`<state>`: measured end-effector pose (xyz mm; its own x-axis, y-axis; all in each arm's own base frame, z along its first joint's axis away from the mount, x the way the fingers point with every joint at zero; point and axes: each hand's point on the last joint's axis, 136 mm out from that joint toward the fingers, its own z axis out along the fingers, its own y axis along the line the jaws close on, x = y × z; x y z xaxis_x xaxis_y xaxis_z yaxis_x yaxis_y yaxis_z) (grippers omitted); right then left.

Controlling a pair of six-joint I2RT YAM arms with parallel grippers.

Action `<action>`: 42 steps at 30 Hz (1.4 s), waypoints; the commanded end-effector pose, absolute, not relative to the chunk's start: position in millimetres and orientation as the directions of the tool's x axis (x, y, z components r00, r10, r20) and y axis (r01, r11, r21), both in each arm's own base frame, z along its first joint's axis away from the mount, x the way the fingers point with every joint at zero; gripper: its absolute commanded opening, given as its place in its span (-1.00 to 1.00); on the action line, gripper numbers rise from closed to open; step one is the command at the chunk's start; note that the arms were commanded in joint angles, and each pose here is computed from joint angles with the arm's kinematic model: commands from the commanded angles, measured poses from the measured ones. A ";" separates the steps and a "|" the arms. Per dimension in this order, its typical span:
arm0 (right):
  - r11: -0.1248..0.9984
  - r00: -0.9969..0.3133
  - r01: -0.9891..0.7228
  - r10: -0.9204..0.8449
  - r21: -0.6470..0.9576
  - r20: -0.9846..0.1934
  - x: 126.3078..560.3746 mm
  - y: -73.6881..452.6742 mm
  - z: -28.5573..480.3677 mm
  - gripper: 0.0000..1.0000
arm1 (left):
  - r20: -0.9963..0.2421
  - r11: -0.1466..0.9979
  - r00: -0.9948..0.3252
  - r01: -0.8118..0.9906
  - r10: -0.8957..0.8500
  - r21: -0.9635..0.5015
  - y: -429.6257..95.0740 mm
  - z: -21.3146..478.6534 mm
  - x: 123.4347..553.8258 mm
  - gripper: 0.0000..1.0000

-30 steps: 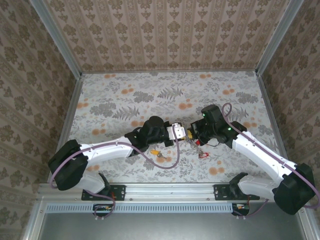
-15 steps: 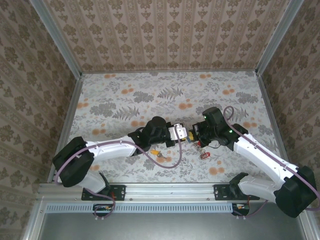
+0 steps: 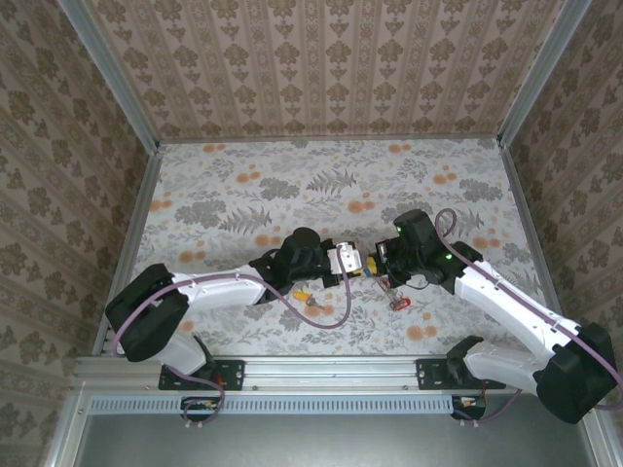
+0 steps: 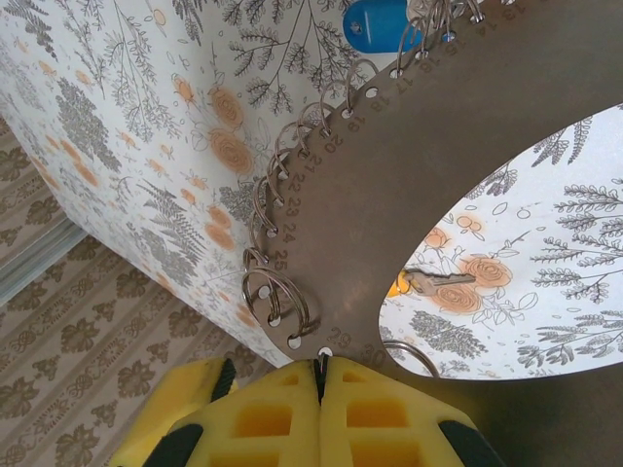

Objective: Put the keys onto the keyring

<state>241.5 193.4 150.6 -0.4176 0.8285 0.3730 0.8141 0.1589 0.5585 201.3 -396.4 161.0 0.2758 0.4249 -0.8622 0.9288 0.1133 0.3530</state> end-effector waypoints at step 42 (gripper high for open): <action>0.090 -0.421 0.786 0.803 0.612 0.422 246.8 205.3 172.7 -1.00 | -0.887 0.181 0.247 0.924 0.391 0.337 -411.7 165.5 210.3 -0.83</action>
<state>252.2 192.2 155.6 -0.3828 0.8470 0.3688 0.8027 0.1073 0.5866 203.2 -404.9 157.3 0.2465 0.4048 -0.8806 0.9327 0.1479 0.3291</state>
